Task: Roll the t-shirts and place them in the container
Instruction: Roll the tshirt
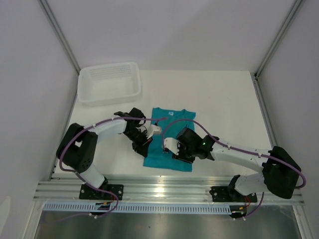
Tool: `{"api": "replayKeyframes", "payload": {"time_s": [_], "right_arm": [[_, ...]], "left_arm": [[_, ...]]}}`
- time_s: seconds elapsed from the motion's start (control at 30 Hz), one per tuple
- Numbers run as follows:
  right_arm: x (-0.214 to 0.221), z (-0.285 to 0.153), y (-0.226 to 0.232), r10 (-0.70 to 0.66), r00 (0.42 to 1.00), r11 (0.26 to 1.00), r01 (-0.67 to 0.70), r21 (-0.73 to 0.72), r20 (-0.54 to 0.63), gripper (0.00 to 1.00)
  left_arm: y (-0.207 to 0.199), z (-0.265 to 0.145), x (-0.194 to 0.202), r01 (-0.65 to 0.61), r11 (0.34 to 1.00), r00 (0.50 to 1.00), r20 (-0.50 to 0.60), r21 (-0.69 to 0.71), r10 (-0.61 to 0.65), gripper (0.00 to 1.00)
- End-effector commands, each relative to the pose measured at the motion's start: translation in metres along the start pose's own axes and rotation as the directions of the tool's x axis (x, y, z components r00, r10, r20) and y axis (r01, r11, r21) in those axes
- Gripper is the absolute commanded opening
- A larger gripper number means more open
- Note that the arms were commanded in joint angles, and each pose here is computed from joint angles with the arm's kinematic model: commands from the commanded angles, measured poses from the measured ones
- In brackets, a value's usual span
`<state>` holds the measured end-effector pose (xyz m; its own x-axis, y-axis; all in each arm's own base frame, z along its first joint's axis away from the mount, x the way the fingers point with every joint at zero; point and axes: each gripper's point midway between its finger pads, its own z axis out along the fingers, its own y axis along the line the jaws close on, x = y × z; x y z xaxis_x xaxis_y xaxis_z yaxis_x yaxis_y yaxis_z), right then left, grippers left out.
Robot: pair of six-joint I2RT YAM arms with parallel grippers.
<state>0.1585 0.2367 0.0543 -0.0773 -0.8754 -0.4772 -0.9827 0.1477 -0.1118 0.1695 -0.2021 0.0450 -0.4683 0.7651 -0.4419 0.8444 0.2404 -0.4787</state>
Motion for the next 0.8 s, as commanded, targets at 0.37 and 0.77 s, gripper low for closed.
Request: {"api": "replayKeyframes", "payload": {"time_s": [0.37, 0.77], "right_arm": [[-0.026, -0.041, -0.049, 0.171, 0.977, 0.948, -0.197, 0.248, 0.124, 0.37], [-0.060, -0.052, -0.026, 0.570, 0.697, 0.726, -0.675, 0.131, 0.435, 0.18]], "left_arm": [[0.020, -0.004, -0.018, 0.040, 0.998, 0.999, 0.031, -0.046, -0.038, 0.08], [0.024, -0.001, -0.016, 0.082, 0.995, 0.997, 0.013, -0.051, -0.081, 0.10]]}}
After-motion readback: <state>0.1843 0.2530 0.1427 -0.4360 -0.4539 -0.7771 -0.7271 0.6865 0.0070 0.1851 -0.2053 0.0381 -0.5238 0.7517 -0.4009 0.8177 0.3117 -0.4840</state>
